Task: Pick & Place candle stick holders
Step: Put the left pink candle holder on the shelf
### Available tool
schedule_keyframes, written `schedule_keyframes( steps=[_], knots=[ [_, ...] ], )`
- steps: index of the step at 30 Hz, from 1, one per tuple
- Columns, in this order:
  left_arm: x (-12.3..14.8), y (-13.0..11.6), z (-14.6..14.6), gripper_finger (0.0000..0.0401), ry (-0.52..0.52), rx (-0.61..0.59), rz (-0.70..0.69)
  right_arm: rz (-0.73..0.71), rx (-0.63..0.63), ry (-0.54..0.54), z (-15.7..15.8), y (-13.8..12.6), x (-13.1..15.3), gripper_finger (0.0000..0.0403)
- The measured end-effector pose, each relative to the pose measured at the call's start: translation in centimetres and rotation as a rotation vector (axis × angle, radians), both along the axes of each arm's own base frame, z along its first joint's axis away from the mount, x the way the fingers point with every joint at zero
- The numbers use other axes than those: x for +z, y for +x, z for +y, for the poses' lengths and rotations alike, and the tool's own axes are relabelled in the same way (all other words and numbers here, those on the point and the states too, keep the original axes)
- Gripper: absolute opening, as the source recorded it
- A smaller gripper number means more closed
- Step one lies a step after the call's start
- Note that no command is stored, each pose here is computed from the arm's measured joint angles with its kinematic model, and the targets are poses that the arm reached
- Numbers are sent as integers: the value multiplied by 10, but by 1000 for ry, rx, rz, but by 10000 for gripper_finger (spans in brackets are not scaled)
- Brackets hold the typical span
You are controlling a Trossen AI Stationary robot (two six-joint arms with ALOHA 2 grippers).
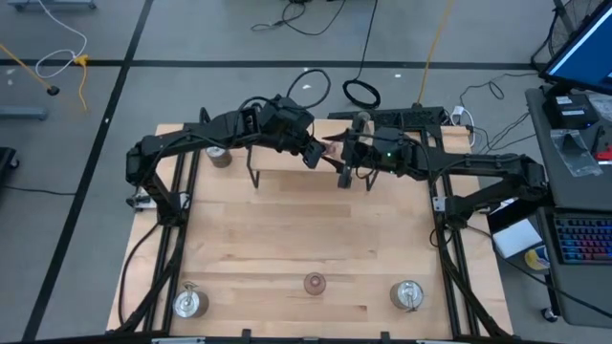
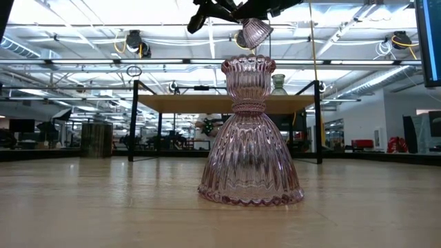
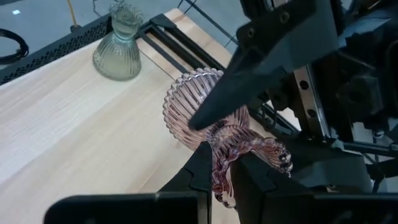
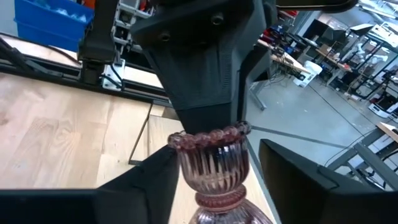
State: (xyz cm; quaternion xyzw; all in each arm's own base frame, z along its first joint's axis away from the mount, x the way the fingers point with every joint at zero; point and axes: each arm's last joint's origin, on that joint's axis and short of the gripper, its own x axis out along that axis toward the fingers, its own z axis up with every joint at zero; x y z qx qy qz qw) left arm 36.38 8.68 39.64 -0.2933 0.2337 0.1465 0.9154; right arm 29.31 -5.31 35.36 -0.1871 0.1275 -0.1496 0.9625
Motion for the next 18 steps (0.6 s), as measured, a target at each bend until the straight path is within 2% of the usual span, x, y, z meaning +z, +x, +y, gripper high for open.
schedule_keyframes(
  steps=[9,18],
  knots=[
    [0,0,0,33,-3,-2,-5,-10,1,28,0,0,0,137],
    [0,0,0,33,1,-4,-4,-13,0,32,0,0,0,135]
  ],
)
